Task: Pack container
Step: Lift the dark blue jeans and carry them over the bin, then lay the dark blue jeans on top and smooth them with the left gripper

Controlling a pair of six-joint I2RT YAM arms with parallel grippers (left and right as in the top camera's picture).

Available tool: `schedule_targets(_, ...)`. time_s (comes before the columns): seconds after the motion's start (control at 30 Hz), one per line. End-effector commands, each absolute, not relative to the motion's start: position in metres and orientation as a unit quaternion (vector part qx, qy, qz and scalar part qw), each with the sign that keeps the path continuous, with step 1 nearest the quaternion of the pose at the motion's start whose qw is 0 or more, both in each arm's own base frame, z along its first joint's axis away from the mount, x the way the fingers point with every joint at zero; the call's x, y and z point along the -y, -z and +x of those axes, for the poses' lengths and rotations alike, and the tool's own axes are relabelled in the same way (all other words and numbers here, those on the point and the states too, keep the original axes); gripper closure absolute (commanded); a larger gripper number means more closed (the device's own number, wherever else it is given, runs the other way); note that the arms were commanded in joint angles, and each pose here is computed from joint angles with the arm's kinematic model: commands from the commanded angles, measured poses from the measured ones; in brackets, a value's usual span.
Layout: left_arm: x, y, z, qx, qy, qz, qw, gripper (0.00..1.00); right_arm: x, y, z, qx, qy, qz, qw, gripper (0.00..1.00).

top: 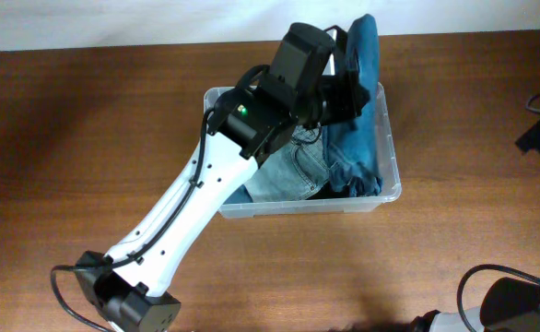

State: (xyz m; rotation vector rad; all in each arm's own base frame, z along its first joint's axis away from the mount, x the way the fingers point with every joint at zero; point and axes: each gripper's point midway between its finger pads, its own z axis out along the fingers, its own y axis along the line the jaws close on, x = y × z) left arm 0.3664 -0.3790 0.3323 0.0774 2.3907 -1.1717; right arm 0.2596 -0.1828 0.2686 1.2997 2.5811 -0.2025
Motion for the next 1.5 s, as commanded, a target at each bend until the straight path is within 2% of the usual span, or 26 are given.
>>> schedule_targets(0.0,0.362,-0.336,0.368,-0.88,0.42,0.016,0.223,0.99,0.184,-0.271,0.257,-0.88,0.071,0.453,0.126,0.02)
schedule_targets(0.1,0.346,-0.319,0.372,-0.896,0.396,-0.003,0.203,0.95,0.184,-0.271,0.257,-0.88,0.071,0.453,0.126,0.02)
schedule_targets(0.33,0.285,-0.286,0.39,-0.929,0.315,-0.048,0.188,0.96,0.184,-0.271,0.257,-0.88,0.071,0.453,0.126,0.01)
schedule_targets(0.37,0.275,-0.283,0.392,-0.933,0.305,-0.047,0.185,0.93,0.184,-0.271,0.257,-0.88,0.071,0.453,0.126,0.02)
schedule_targets(0.4,0.268,-0.28,0.393,-0.936,0.297,-0.044,0.184,0.8,0.184,-0.271,0.257,-0.88,0.071,0.453,0.126,0.02)
schedule_targets(0.43,0.259,-0.276,0.392,-0.941,0.285,-0.036,0.18,0.37,0.184,-0.271,0.257,-0.88,0.071,0.453,0.126,0.01)
schedule_targets(0.47,0.251,-0.271,0.391,-0.946,0.273,-0.028,0.175,0.32,0.184,-0.271,0.257,-0.88,0.071,0.453,0.126,0.01)
schedule_targets(0.5,0.247,-0.27,0.391,-0.947,0.269,-0.025,0.173,0.32,0.184,-0.271,0.257,-0.88,0.071,0.453,0.126,0.02)
schedule_targets(0.57,0.231,-0.264,0.392,-0.954,0.245,-0.028,0.171,0.25,0.184,-0.271,0.257,-0.88,0.071,0.453,0.126,0.01)
schedule_targets(0.7,0.208,-0.261,0.404,-0.958,0.21,-0.017,0.194,0.22,0.184,-0.271,0.257,-0.88,0.071,0.453,0.126,0.02)
schedule_targets(0.8,0.182,-0.263,0.419,-0.96,0.161,-0.009,0.23,0.06,0.184,-0.271,0.257,-0.88,0.071,0.453,0.126,0.01)
schedule_targets(0.83,0.167,-0.264,0.425,-0.961,0.134,-0.012,0.243,0.05,0.184,-0.271,0.257,-0.88,0.071,0.453,0.126,0.01)
schedule_targets(1.0,0.157,-0.263,0.426,-0.962,0.108,0.04,0.249,0.05,0.184,-0.271,0.257,-0.88,0.071,0.453,0.126,0.01)
schedule_targets(1.07,0.161,-0.261,0.42,-0.963,0.103,0.06,0.242,0.09,0.184,-0.271,0.257,-0.88,0.071,0.453,0.126,0.02)
schedule_targets(1.1,0.164,-0.258,0.415,-0.965,0.102,0.066,0.233,0.2,0.184,-0.271,0.257,-0.88,0.071,0.453,0.126,0.01)
schedule_targets(1.13,0.167,-0.253,0.409,-0.968,0.099,0.07,0.218,0.25,0.184,-0.271,0.257,-0.88,0.071,0.453,0.126,0.02)
schedule_targets(1.17,0.172,-0.238,0.393,-0.977,0.089,0.079,0.176,0.43,0.184,-0.271,0.257,-0.88,0.071,0.453,0.126,0.02)
schedule_targets(1.27,0.178,-0.208,0.367,-0.989,0.066,0.097,0.096,0.61,0.184,-0.271,0.257,-0.88,0.071,0.453,0.126,0.01)
schedule_targets(1.47,0.183,-0.165,0.345,-0.993,0.031,0.112,-0.003,0.85,0.184,-0.271,0.257,-0.88,0.071,0.453,0.126,0.02)
